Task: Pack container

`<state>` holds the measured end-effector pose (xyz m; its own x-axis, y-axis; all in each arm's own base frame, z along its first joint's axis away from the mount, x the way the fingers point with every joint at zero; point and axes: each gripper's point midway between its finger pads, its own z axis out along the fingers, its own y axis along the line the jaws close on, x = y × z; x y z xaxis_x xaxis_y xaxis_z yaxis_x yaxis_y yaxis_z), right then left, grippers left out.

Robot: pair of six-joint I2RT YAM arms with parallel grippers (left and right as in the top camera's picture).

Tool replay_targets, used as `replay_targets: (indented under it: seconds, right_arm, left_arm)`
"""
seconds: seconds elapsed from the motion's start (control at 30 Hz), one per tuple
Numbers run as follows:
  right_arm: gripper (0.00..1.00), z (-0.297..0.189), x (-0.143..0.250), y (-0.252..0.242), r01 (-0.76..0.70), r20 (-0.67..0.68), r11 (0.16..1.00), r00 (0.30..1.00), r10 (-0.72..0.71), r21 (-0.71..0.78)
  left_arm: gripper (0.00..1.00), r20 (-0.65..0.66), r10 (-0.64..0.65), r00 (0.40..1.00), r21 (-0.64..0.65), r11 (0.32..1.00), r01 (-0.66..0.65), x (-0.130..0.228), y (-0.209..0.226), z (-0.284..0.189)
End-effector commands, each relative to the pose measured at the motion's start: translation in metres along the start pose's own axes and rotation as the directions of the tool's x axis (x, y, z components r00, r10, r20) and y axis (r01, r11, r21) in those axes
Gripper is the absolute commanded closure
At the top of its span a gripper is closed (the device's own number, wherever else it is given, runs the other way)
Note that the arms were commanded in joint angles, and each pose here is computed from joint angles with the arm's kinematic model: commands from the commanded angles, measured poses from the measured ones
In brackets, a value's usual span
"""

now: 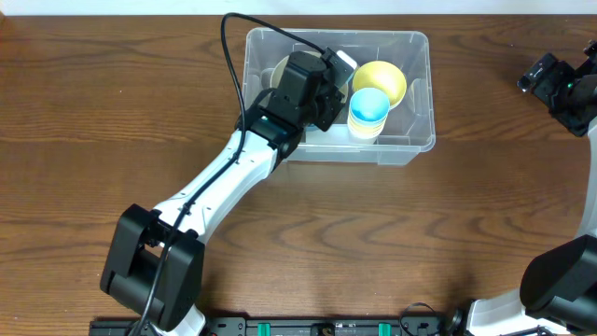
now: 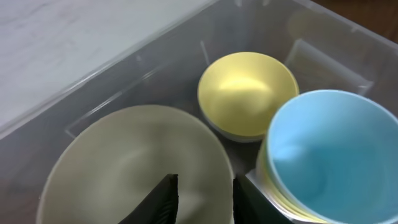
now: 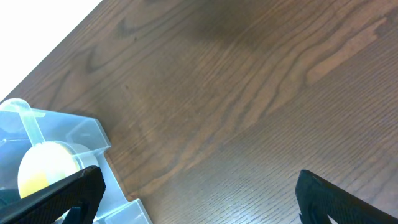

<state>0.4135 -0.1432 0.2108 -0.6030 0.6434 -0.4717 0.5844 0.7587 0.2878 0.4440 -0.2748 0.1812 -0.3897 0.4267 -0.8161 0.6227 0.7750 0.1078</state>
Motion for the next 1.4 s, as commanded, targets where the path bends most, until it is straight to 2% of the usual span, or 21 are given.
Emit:
replay_targets:
  seconds: [0.0,0.17,0.33,0.37,0.4,0.47,0.53,0.77,0.93,1.1,1.27,1.37]
  right_arm:
    - [0.01,-0.012,-0.006,0.001,-0.01,0.032,1.0,0.999,0.01,-0.007]
    - [0.01,-0.012,-0.006,0.001,-0.01,0.031,1.0,0.999,0.01,-0.008]
    - [0.01,-0.012,-0.006,0.001,-0.01,0.032,1.0,0.999,0.01,-0.007]
    - [0.01,-0.012,-0.006,0.001,-0.01,0.031,1.0,0.999,0.01,-0.008]
    - [0.01,-0.012,-0.006,0.001,-0.01,0.032,1.0,0.999,0.01,-0.007]
    - [0.01,-0.012,-0.006,0.001,-0.01,0.031,1.0,0.999,0.01,-0.008]
    - [0.01,-0.012,-0.006,0.001,-0.01,0.031,1.0,0.999,0.01,-0.008]
    - [0.01,-0.012,-0.006,0.001,-0.01,0.031,1.0,0.999,0.01,-0.008]
    - [0.01,-0.012,-0.006,0.001,-0.01,0.031,1.0,0.999,0.01,-0.008]
    - [0.01,-0.012,-0.006,0.001,-0.01,0.032,1.0,0.999,0.01,-0.007]
    - [0.01,-0.012,-0.006,0.001,-0.01,0.031,1.0,0.999,0.01,-0.008]
    - [0.01,-0.012,-0.006,0.001,-0.01,0.031,1.0,0.999,0.01,-0.008]
  left_arm:
    - [0.69,-0.005,-0.011,1.0,-0.086,0.996,0.01,0.002,0.021,0.0]
    - [0.69,0.035,-0.021,0.999,-0.198,0.98,0.028,-0.015,0.05,-0.026]
    - [0.51,0.101,-0.02,0.995,-0.257,0.965,0.045,-0.044,0.061,-0.088]
    - [0.45,0.11,-0.019,0.994,-0.259,0.965,0.047,-0.048,0.061,-0.101]
    - [0.31,0.12,-0.017,0.993,-0.26,0.964,0.048,-0.052,0.06,-0.118]
    - [0.11,0.138,-0.015,0.99,-0.263,0.963,0.051,-0.057,0.058,-0.15]
    - [0.02,0.163,-0.012,0.987,-0.266,0.962,0.055,-0.062,0.056,-0.18]
    - [0.02,0.301,0.008,0.954,-0.28,0.957,0.081,-0.071,0.046,-0.29]
    - [0.02,0.308,-0.05,0.95,-0.26,0.956,0.135,-0.038,0.034,-0.349]
    - [0.02,0.232,-0.065,0.97,-0.257,0.958,0.126,0.009,0.022,-0.382]
    - [0.02,0.096,-0.058,0.994,-0.282,0.956,0.083,0.064,0.015,-0.402]
    - [0.02,0.015,-0.101,0.995,-0.271,0.957,0.101,0.097,0.008,-0.41]
